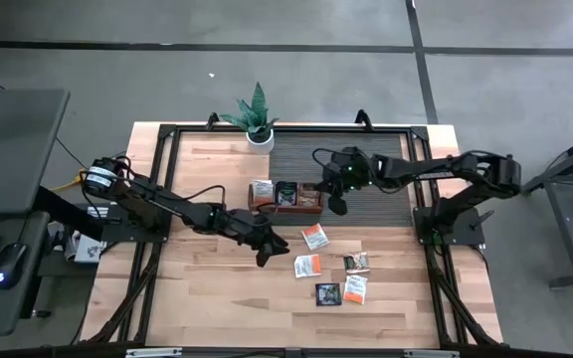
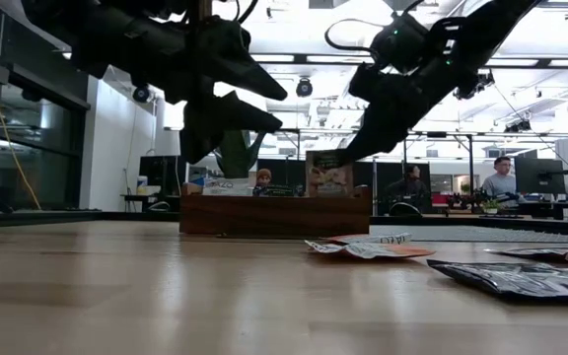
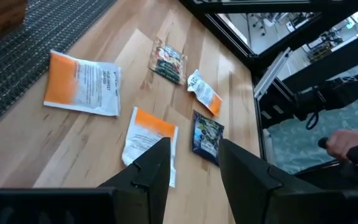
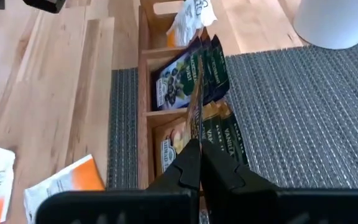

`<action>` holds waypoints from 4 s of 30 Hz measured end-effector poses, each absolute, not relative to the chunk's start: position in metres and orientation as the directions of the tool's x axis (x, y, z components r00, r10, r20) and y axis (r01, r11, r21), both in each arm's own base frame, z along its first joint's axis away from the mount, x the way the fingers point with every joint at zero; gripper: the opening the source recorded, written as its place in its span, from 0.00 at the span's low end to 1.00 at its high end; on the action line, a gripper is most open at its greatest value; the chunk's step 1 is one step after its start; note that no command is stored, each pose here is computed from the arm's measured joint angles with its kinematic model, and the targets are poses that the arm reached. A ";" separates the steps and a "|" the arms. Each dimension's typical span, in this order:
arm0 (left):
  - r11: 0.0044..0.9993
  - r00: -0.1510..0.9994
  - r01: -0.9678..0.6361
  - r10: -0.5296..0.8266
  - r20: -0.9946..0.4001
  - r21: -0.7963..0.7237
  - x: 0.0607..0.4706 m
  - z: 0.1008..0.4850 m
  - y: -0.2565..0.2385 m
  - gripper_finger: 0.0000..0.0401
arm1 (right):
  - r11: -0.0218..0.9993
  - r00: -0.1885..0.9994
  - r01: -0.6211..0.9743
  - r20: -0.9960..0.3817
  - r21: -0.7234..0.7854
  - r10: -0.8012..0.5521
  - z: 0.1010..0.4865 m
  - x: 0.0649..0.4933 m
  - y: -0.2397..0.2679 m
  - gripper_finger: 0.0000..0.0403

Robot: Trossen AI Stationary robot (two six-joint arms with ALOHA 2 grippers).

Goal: Pick & Place Tea
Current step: Put the brown tea bag into the right section of the wooden organizer

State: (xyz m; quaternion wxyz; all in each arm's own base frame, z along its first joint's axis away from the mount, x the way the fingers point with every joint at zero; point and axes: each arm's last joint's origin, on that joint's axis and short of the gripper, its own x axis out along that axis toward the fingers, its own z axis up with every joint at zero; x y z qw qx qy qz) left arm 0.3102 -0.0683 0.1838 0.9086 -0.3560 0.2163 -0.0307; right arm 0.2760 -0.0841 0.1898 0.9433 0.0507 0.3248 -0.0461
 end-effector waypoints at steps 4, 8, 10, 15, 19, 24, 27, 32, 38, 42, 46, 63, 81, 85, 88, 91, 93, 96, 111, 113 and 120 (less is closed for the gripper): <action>0.743 0.905 -0.100 -0.208 -0.371 -0.662 0.310 0.184 -0.068 0.33 | 0.993 0.780 0.109 -0.623 0.051 -0.053 0.188 0.276 -0.084 0.00; 0.742 0.906 -0.098 -0.209 -0.367 -0.664 0.310 0.184 -0.068 0.33 | 0.994 0.780 0.104 -0.624 0.045 -0.054 0.188 0.276 -0.084 0.00; 0.742 0.907 -0.099 -0.207 -0.367 -0.663 0.310 0.184 -0.068 0.33 | 0.994 0.772 0.099 -0.633 0.040 -0.052 0.187 0.276 -0.084 0.00; 0.743 0.909 -0.103 -0.200 -0.367 -0.662 0.311 0.184 -0.068 0.33 | 0.995 0.764 0.097 -0.643 0.037 -0.050 0.186 0.275 -0.084 0.00; 0.743 0.910 -0.105 -0.196 -0.366 -0.661 0.311 0.185 -0.068 0.33 | 0.994 0.762 0.099 -0.645 0.036 -0.052 0.186 0.275 -0.084 0.00; 0.744 0.911 -0.109 -0.190 -0.365 -0.659 0.311 0.185 -0.068 0.33 | 0.994 0.762 0.099 -0.646 0.035 -0.053 0.186 0.275 -0.084 0.00; 0.744 0.911 -0.110 -0.190 -0.366 -0.659 0.311 0.184 -0.068 0.33 | 0.996 0.761 0.086 -0.646 0.019 -0.054 0.186 0.275 -0.084 0.01; 0.744 0.911 -0.109 -0.190 -0.366 -0.659 0.311 0.184 -0.068 0.33 | 0.996 0.761 0.083 -0.647 0.015 -0.053 0.186 0.275 -0.084 0.07; 0.744 0.911 -0.110 -0.190 -0.366 -0.659 0.311 0.184 -0.068 0.33 | 0.996 0.765 0.084 -0.641 0.015 -0.055 0.186 0.275 -0.084 0.20; 0.744 0.911 -0.110 -0.190 -0.366 -0.659 0.311 0.184 -0.068 0.33 | 0.995 0.771 0.097 -0.633 0.006 -0.071 0.187 0.275 -0.084 0.27; 0.744 0.911 -0.110 -0.189 -0.366 -0.660 0.311 0.184 -0.068 0.33 | 0.994 0.786 0.113 -0.611 -0.007 -0.094 0.195 0.273 -0.084 0.32; 0.740 0.914 -0.107 -0.189 -0.359 -0.664 0.311 0.185 -0.068 0.33 | 0.965 0.828 0.223 -0.550 0.139 -0.113 0.255 0.219 -0.067 0.32; 0.730 0.933 -0.158 -0.110 -0.342 -0.665 0.320 0.185 -0.067 0.33 | 0.959 0.601 0.190 -0.797 0.209 0.054 0.237 0.198 -0.006 0.02; 0.728 0.932 -0.160 -0.111 -0.346 -0.666 0.336 0.184 -0.071 0.33 | 0.964 0.524 0.211 -0.851 0.163 0.029 0.232 0.191 0.011 0.01; 0.718 0.927 -0.147 -0.140 -0.348 -0.681 0.354 0.180 -0.076 0.33 | 0.964 0.504 0.221 -0.864 0.148 0.017 0.231 0.187 0.025 0.00; 0.712 0.915 -0.142 -0.170 -0.365 -0.688 0.371 0.173 -0.081 0.33 | 0.959 0.489 0.244 -0.872 0.141 0.003 0.230 0.183 0.039 0.00; 0.710 0.911 -0.140 -0.181 -0.371 -0.690 0.382 0.173 -0.083 0.33 | 0.953 0.481 0.270 -0.877 0.135 -0.013 0.229 0.179 0.048 0.00; 0.711 0.882 -0.137 -0.230 -0.412 -0.690 0.395 0.171 -0.088 0.33 | 0.938 0.494 0.309 -0.869 0.155 -0.019 0.221 0.171 0.062 0.00; 0.718 0.814 -0.060 -0.367 -0.450 -0.693 0.439 0.174 -0.102 0.33 | 0.784 0.586 0.478 -0.809 0.396 0.051 0.175 0.142 0.115 0.00; 0.720 0.799 -0.070 -0.374 -0.471 -0.691 0.439 0.171 -0.102 0.33 | 0.775 0.597 0.464 -0.798 0.428 0.083 0.173 0.144 0.123 0.00; 0.726 0.813 -0.064 -0.361 -0.457 -0.685 0.452 0.172 -0.105 0.33 | 0.769 0.555 0.511 -0.830 0.385 0.048 0.154 0.149 0.133 0.00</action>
